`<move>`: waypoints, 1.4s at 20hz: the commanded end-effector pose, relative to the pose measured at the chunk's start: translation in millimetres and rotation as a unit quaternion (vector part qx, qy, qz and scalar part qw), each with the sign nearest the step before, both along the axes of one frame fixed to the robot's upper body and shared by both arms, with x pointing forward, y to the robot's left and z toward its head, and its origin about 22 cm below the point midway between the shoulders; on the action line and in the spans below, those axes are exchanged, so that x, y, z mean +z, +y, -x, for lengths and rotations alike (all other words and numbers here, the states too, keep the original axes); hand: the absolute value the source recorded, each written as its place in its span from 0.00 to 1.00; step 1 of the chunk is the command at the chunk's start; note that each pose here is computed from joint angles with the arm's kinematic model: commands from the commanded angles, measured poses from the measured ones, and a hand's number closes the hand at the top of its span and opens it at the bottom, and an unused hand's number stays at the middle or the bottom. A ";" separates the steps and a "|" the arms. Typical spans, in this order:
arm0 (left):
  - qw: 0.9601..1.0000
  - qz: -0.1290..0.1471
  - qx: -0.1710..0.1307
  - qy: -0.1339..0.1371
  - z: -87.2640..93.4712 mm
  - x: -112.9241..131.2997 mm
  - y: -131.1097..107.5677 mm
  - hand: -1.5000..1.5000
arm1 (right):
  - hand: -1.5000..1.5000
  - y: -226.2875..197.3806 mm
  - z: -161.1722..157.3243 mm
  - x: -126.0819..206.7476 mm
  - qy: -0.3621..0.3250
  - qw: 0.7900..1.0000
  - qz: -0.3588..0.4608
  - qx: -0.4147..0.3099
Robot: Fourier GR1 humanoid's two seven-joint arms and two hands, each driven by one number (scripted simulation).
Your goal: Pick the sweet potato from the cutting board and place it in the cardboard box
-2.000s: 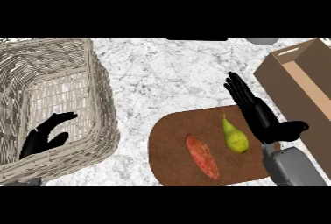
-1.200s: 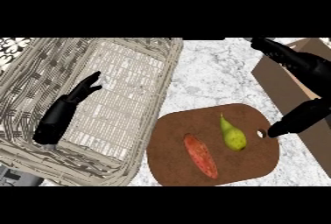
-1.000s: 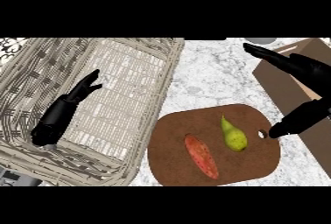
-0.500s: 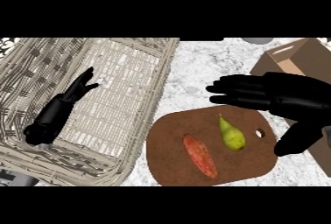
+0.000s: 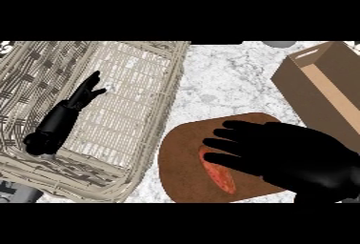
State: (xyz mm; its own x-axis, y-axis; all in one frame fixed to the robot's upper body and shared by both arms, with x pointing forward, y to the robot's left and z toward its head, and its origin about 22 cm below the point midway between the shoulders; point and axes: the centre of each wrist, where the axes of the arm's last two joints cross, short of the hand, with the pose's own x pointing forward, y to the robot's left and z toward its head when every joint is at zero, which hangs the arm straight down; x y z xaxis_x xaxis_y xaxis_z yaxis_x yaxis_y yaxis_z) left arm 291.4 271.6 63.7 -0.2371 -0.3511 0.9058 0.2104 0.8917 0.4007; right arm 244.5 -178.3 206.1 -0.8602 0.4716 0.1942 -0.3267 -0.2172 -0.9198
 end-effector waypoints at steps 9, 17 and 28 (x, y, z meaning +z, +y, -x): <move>1.000 0.003 0.000 -0.010 4.3 -1.2 -13.3 0.50 | 0.00 23.8 46.5 -13.3 0.011 0.997 0.064 -0.039; 1.000 -0.001 -0.011 -0.007 5.2 4.6 5.7 0.50 | 0.00 45.2 29.7 -41.4 -0.024 0.996 0.057 -0.062; 1.000 -0.001 -0.007 0.000 -3.3 8.5 5.5 0.50 | 0.00 36.5 10.1 -72.1 -0.050 0.991 0.091 -0.080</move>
State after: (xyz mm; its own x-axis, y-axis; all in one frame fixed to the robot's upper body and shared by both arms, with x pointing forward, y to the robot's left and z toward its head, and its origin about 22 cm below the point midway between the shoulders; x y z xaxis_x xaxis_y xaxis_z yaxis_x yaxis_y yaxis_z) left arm 292.8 271.4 62.5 -0.2408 -0.3459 0.9068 0.2173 0.8914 0.3977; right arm 226.8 -129.9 139.6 -0.7897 0.6128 0.0291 -0.2879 -0.3282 -0.8997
